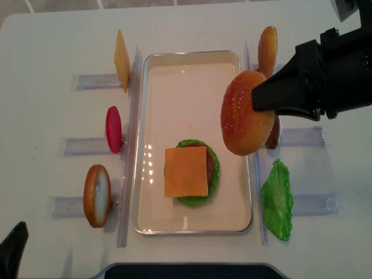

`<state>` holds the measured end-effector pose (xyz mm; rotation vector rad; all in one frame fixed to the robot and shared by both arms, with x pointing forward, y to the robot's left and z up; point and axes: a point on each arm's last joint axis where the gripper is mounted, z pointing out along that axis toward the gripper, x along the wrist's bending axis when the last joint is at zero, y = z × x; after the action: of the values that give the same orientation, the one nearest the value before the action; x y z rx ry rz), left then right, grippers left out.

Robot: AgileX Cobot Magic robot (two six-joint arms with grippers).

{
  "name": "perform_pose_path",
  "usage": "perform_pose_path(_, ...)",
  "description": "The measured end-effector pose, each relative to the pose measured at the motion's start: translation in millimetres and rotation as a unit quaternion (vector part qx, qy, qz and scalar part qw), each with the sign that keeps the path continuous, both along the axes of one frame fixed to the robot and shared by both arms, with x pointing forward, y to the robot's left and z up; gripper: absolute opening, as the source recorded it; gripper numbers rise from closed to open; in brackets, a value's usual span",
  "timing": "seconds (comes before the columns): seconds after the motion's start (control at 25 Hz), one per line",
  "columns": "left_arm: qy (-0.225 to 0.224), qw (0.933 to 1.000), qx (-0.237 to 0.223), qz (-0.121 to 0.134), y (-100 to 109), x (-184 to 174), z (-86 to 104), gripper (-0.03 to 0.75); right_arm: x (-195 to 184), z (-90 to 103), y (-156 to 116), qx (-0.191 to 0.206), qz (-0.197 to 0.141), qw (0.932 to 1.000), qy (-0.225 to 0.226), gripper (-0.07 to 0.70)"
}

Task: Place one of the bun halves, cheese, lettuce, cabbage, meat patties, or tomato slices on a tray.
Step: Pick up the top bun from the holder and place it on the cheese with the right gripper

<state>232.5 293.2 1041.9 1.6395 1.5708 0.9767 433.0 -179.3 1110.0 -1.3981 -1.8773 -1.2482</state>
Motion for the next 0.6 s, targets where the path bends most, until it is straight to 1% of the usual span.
perform_pose_path(0.04,0.000,1.0000,0.000,0.000,0,0,0.0,0.641,4,-1.7,2,0.005,-0.005,1.0000,0.001,0.198)
perform_pose_path(0.08,0.000,1.0000,0.000,0.000,0,0,0.0,0.641,6,-4.2,4,0.007,-0.002,1.0000,0.005,0.198)
perform_pose_path(0.32,0.000,1.0000,0.000,0.000,0,0,0.0,0.641,13,-21.9,33,0.007,0.032,0.9994,0.014,0.198)
perform_pose_path(0.48,0.000,1.0000,0.000,0.000,0,0,0.0,0.641,19,-35.6,53,0.024,0.053,0.9979,0.028,0.198)
perform_pose_path(0.6,0.000,1.0000,0.000,0.000,0,0,0.0,0.641,25,-48.5,63,0.027,0.062,0.9970,0.038,0.198)
